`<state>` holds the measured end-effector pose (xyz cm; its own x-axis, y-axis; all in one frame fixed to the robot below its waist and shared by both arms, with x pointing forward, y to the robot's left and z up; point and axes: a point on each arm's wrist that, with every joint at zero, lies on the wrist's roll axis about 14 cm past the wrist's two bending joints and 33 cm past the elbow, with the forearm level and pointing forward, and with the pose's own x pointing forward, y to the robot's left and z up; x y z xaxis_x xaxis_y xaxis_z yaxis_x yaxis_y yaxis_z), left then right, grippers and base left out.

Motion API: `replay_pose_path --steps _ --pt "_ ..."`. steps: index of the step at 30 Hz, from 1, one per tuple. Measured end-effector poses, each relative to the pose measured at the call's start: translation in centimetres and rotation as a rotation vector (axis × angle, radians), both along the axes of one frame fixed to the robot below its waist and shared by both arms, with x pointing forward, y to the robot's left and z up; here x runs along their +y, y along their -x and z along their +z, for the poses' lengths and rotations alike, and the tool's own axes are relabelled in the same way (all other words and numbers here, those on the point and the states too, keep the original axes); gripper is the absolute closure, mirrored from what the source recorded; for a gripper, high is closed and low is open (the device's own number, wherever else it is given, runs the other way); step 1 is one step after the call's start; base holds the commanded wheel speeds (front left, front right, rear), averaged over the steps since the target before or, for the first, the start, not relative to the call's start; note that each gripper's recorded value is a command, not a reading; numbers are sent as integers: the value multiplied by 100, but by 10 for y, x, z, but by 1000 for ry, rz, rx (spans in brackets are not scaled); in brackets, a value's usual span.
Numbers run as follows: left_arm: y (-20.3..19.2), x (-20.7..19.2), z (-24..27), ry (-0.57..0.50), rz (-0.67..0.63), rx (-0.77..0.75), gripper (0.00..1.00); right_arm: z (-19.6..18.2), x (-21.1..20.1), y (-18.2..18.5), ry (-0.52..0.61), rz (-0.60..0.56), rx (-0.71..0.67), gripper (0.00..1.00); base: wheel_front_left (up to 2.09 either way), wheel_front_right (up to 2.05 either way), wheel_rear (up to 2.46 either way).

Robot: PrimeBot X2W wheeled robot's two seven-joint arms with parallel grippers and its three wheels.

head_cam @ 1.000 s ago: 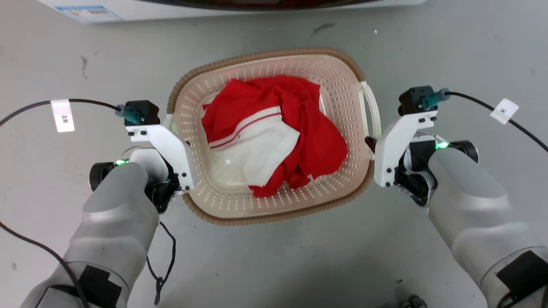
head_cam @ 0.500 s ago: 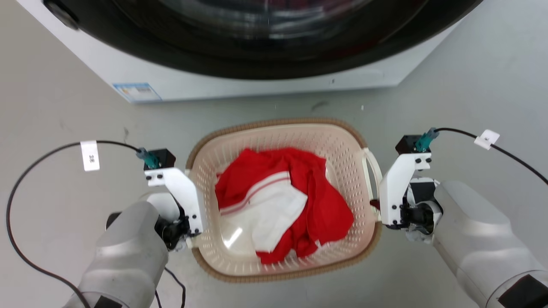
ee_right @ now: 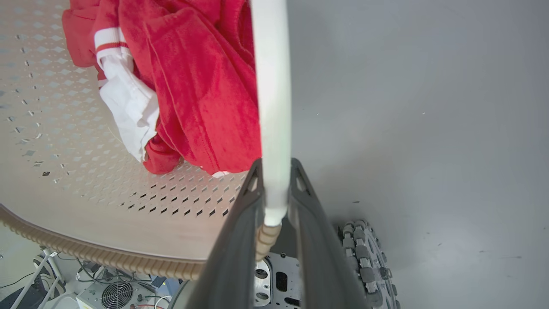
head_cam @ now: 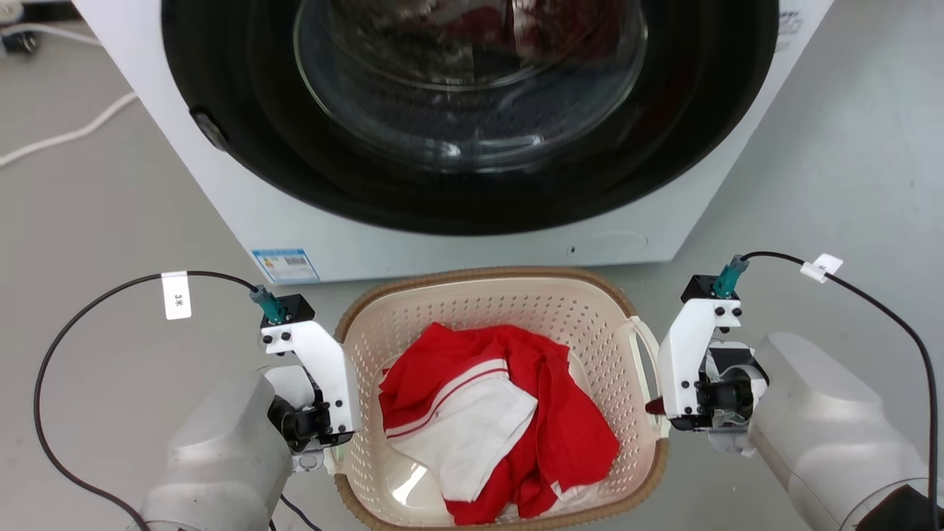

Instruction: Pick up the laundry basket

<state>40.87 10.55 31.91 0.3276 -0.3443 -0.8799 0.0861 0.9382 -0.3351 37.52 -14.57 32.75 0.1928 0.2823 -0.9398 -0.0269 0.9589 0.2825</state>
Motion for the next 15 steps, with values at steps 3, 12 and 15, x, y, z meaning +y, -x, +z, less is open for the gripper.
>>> replay_pose_path --steps 3,12,15 --pt "1 0 12 1 -2 -13 100 10 1 3 -4 0 6 100 0 0 0" --pt "10 0 37 15 3 -39 100 34 3 17 -4 10 34 100 0 0 0" --pt "13 -1 43 16 -1 -38 100 41 3 21 -9 8 39 100 0 0 0"
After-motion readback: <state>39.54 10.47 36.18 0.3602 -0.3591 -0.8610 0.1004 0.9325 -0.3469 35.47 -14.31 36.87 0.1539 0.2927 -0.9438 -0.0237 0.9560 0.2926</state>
